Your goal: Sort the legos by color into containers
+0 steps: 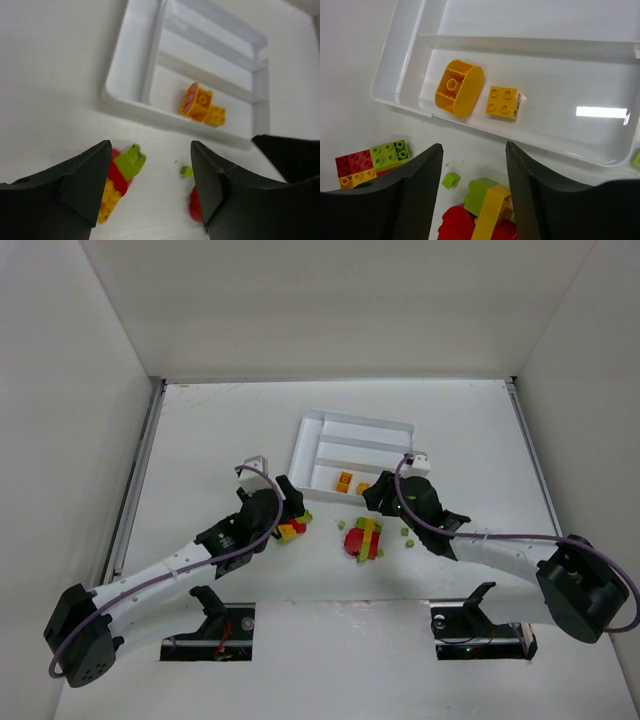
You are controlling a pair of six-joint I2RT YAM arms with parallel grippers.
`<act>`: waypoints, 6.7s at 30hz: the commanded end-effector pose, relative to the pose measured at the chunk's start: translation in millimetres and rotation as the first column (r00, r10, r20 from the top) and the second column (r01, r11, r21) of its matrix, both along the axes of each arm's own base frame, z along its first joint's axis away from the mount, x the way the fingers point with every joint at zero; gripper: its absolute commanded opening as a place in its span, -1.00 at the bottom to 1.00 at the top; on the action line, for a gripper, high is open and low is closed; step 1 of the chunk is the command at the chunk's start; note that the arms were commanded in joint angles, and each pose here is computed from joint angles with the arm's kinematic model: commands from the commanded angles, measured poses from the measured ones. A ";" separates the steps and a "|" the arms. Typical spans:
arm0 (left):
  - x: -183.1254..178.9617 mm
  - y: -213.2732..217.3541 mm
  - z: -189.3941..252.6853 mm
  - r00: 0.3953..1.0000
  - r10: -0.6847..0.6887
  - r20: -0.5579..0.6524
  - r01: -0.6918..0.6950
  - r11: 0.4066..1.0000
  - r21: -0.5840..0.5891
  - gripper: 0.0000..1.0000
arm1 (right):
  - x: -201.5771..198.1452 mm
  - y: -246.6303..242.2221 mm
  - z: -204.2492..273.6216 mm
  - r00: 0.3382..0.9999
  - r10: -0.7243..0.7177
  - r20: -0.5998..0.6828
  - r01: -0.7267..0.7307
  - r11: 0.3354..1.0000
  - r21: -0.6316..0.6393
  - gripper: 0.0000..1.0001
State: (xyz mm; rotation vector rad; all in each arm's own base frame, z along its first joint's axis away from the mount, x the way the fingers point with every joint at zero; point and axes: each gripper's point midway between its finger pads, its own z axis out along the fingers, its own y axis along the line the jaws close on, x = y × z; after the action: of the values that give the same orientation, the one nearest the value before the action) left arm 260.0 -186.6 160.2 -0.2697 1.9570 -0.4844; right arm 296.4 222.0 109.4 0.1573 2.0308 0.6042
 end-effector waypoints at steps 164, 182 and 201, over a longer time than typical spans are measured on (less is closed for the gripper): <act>-21.6 -43.8 49.5 0.990 -0.076 0.117 0.135 0.736 -0.663 0.28 | -46.3 123.1 115.7 0.909 0.403 0.106 -0.392 0.744 0.541 -0.08; -16.7 -45.2 59.5 0.985 -0.062 0.161 0.160 0.678 -0.718 -0.18 | -51.0 143.9 116.1 0.878 0.471 0.082 -0.381 0.586 0.715 -0.08; -7.9 -24.2 71.8 0.977 0.039 0.209 0.131 0.662 -0.738 -0.71 | -44.5 121.4 108.2 0.897 0.434 0.082 -0.355 0.596 0.720 -0.08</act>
State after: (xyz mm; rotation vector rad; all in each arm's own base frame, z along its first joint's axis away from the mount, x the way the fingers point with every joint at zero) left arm 250.5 -222.9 204.6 -0.6416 1.5904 -1.2570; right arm 252.5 352.8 201.6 0.2274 1.8831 1.6890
